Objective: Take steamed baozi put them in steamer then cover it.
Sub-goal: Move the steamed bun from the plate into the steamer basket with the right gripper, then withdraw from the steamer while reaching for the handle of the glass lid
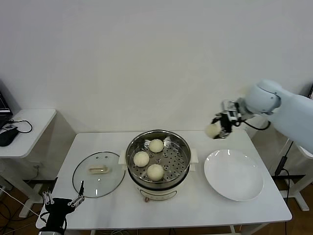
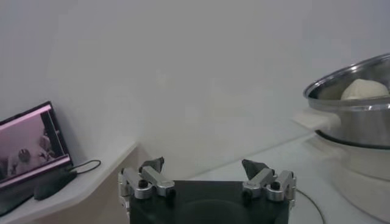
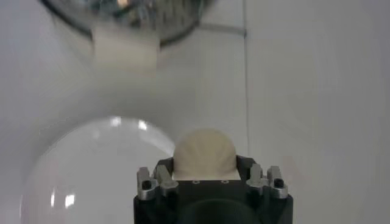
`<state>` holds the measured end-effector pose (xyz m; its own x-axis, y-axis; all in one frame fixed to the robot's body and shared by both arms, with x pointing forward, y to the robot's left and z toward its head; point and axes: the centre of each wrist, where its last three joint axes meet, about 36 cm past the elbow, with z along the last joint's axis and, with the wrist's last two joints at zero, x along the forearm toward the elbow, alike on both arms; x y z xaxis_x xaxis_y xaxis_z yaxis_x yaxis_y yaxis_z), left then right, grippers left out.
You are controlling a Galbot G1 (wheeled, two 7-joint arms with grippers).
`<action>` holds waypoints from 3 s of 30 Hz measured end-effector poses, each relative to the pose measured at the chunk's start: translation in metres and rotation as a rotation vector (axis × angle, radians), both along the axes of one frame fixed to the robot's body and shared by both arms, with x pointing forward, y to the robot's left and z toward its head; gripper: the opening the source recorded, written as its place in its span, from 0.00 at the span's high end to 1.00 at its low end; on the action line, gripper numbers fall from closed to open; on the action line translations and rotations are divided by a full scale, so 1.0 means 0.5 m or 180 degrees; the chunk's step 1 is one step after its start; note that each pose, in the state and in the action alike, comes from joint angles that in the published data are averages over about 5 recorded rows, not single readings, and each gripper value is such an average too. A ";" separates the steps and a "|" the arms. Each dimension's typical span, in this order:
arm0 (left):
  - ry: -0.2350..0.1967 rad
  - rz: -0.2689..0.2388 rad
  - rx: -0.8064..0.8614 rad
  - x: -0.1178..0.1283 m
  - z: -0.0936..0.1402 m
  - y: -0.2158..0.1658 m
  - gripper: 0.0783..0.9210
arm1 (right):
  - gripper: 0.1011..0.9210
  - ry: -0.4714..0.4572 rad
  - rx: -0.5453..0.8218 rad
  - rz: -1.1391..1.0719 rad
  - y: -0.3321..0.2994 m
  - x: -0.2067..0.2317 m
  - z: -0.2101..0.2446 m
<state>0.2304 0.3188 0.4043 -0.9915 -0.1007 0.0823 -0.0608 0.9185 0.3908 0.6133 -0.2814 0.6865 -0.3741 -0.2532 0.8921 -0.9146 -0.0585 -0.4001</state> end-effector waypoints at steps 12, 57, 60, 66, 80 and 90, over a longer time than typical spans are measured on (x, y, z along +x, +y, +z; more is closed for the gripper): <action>-0.0029 0.0033 0.0004 0.004 0.000 0.002 0.12 | 0.34 0.0271 0.0266 0.0138 0.197 -0.043 -0.025; -0.0040 0.0078 0.0003 0.013 -0.009 0.010 0.12 | 0.13 0.0438 0.0187 -0.0164 0.301 -0.020 -0.171; -0.0055 0.0063 -0.0006 0.015 -0.007 0.007 0.12 | 0.12 0.0413 0.0269 -0.0162 0.291 -0.026 -0.146; -0.0064 0.0049 -0.0014 0.017 -0.005 0.005 0.12 | 0.12 0.0284 0.0484 -0.0185 0.262 -0.051 -0.111; -0.0060 0.0113 0.0028 0.029 -0.023 -0.003 0.12 | 0.12 -0.1106 0.1814 -0.0524 0.096 -0.189 -0.160; -0.0041 0.0322 0.0262 0.045 -0.045 -0.011 0.12 | 0.12 -0.1968 0.3287 -0.0929 0.027 -0.289 -0.280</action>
<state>0.2529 0.3134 0.3819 -0.9768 -0.2062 0.0570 -0.1571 0.8722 0.4632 0.4689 -0.2679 0.5465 -0.8218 -0.5693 -0.0221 -0.4817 0.7150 -0.5067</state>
